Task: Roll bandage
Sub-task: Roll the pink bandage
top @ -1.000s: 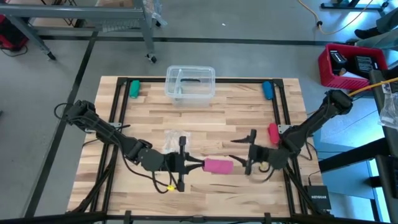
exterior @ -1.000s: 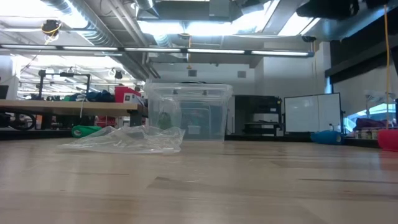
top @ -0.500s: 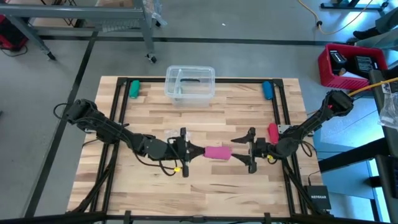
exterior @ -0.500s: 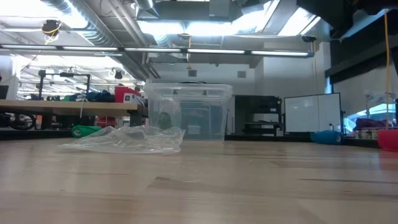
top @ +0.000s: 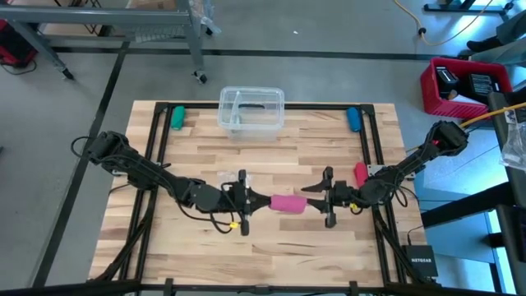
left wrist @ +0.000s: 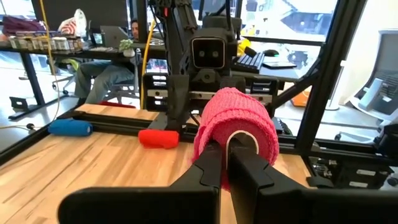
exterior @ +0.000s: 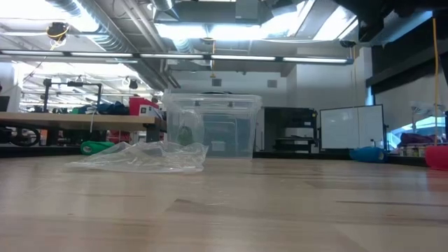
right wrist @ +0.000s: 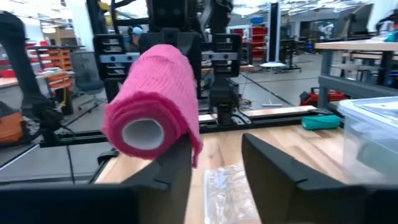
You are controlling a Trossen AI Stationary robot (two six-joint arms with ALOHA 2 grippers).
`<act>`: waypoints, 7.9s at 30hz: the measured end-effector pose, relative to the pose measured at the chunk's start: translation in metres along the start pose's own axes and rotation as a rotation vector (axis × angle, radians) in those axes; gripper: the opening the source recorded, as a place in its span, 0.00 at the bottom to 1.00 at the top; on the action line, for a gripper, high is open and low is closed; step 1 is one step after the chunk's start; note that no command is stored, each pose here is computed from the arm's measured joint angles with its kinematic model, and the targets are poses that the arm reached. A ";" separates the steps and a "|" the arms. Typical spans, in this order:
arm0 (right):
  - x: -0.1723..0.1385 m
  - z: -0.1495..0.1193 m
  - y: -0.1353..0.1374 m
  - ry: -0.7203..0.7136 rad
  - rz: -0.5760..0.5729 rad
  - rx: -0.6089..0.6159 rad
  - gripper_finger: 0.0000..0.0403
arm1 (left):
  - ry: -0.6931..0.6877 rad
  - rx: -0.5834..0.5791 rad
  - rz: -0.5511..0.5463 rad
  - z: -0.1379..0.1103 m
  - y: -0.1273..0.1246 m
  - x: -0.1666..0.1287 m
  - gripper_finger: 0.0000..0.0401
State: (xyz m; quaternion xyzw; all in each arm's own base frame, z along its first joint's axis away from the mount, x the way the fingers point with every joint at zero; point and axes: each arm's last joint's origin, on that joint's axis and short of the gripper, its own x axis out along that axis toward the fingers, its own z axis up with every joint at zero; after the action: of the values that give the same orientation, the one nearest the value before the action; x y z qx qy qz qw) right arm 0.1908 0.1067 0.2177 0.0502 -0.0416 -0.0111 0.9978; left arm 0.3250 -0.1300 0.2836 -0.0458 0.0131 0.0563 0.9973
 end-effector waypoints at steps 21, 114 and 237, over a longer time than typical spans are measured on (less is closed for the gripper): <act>0.014 0.014 -0.004 -0.030 0.058 -0.062 0.18 | -0.028 -0.013 -0.001 0.003 0.003 0.002 0.01; 0.035 0.108 0.033 0.359 0.248 -0.284 0.71 | -0.002 0.293 0.049 0.000 -0.008 -0.006 0.01; 0.141 -0.091 -0.050 1.387 -0.106 -0.328 0.44 | 0.628 0.010 0.272 -0.096 0.028 -0.039 0.45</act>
State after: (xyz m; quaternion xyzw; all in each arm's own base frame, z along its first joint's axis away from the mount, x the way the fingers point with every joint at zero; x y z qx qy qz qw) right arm 0.3383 0.0622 0.1344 -0.1028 0.6071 -0.0312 0.7873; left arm 0.2814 -0.1157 0.1870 -0.0538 0.3258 0.1719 0.9281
